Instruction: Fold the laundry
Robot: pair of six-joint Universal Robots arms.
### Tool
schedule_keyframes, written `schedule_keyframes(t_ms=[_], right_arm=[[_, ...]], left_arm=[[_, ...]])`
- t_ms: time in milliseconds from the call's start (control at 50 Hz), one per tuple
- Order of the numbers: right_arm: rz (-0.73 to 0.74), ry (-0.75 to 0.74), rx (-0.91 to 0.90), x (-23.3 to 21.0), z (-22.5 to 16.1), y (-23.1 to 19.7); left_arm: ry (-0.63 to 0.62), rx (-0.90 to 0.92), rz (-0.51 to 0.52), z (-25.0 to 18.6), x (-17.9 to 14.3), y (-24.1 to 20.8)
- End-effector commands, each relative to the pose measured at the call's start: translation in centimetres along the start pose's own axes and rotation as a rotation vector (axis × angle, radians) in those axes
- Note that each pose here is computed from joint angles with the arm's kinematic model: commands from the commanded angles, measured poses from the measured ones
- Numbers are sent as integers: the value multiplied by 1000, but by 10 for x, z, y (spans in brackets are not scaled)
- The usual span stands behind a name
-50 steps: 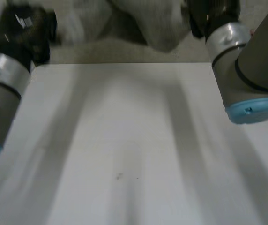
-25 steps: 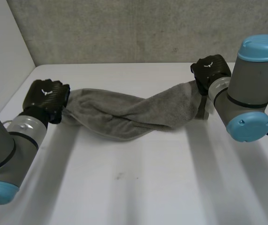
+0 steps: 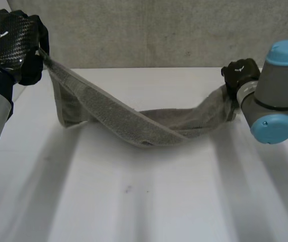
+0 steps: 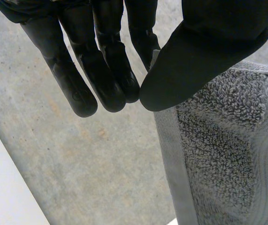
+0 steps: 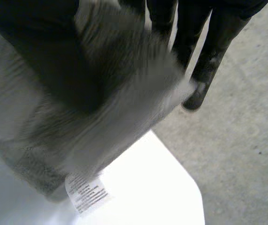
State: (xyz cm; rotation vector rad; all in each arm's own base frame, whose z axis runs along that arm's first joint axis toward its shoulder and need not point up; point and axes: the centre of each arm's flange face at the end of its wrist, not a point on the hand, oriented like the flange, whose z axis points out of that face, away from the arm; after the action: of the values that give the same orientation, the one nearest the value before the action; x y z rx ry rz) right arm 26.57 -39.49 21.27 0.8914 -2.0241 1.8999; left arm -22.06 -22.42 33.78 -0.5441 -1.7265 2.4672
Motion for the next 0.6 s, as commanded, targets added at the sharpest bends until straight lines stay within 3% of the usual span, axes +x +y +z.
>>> schedule_keyframes(t_ms=[20,140,240,340,380,540,600], right_arm=[[-55,17,-29,-4,0,4],[122,15,-1,14,-41,-23],[240,-88,-1,10,-74,-27],[347,-275,-76,-12,-110,-19],[457,-383,-133,-30,-131,-17],[739,-516,-212,-63,-156,-18],[764,-574,-200,-83,-162,-21]], left_arm=[[19,-8,-10,-1,6,2],[23,6,-39,0,7,-3],[27,28,-54,2,8,-12],[44,68,-69,4,12,-29],[50,79,-74,4,13,-35],[95,128,-100,-1,25,-63],[101,131,-103,-2,26,-65]])
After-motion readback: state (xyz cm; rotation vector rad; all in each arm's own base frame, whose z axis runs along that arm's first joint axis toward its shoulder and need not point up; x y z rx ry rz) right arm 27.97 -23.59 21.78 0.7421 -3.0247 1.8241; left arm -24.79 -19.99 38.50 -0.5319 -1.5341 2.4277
